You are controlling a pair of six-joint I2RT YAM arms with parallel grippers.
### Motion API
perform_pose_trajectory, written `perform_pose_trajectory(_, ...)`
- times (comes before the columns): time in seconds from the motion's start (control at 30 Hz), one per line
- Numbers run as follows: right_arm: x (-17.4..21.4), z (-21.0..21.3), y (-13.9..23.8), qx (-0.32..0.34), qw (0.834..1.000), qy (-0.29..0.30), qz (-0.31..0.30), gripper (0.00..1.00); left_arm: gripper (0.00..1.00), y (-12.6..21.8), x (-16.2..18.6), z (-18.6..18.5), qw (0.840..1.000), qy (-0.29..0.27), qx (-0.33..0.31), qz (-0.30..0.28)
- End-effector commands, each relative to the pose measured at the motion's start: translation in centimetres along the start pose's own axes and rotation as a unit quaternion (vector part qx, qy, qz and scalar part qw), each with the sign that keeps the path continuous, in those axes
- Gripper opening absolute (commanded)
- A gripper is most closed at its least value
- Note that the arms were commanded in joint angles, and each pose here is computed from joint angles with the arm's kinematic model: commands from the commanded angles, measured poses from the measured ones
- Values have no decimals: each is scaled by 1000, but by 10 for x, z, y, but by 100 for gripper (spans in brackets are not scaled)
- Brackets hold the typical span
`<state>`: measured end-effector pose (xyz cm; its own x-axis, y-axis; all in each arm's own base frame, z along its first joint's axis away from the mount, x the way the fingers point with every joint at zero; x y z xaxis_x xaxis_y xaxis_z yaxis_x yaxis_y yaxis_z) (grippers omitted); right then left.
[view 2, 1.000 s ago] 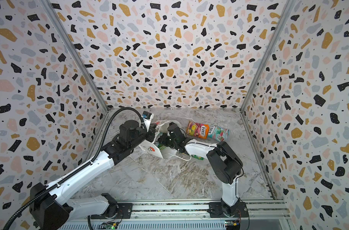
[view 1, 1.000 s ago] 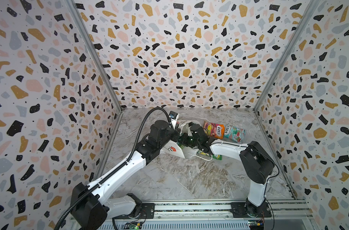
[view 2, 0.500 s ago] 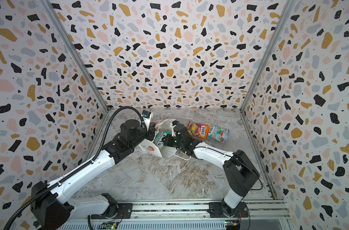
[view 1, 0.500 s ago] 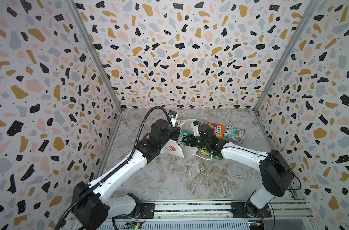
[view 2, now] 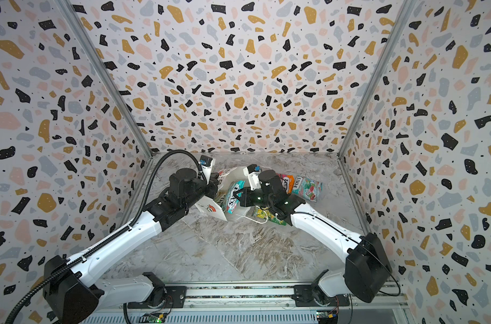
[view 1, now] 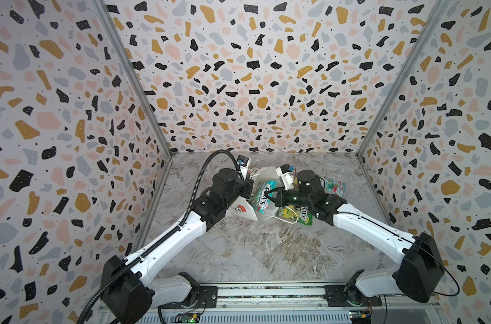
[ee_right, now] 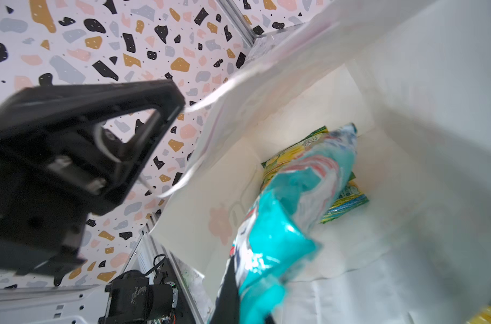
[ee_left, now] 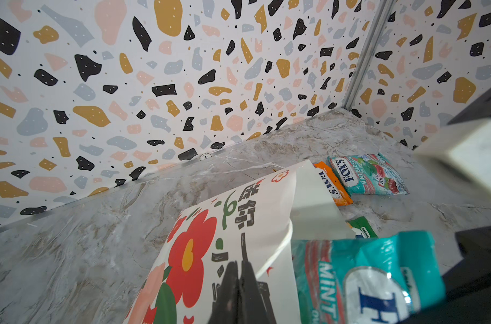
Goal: Take the snacks out of the paper bag
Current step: 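Carry the teal packet out of the bag toward the other packets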
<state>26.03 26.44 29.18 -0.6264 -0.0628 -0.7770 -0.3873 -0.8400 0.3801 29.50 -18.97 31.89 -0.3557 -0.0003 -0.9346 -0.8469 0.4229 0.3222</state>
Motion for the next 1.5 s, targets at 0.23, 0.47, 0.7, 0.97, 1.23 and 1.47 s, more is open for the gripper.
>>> perform_pose_trajectory(0.23, -43, 19, 90, -17, 993, 101, -65, 0, 0, 1, -11, 0, 1000, 3, -7, -13)
perform_pose_trajectory(0.47, -53, 7, 141, 69, 985, 126, -92, 0, 0, 0, -11, 0, 1000, 1, -7, -11)
perform_pose_trajectory(0.7, -50, -30, 186, 215, 969, 100, -71, 0, 0, 0, -11, -1, 1000, 1, -6, -11)
perform_pose_trajectory(0.97, -19, -79, 198, 307, 951, 30, -19, 0, 0, 1, -11, -1, 1000, 1, -5, -10)
perform_pose_trajectory(1.23, 19, -119, 182, 321, 945, -27, 51, 0, 0, 1, -11, -1, 1000, -1, -4, -10)
perform_pose_trajectory(1.47, 41, -140, 160, 276, 956, -58, 75, 0, 0, 3, -13, -1, 1000, -1, -5, -14)
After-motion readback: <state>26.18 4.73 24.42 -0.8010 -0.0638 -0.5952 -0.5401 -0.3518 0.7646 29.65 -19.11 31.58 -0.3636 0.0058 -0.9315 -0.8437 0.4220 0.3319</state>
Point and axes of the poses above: each gripper's point midway between its finger pads, its own y axis back along the fingers, its own z axis along the line the jaws close on, x = y × z, the point moved 7 cm from there along y, back along the fingers, and after that the axes turned 10 degrees about y, right-handed, at the moved point
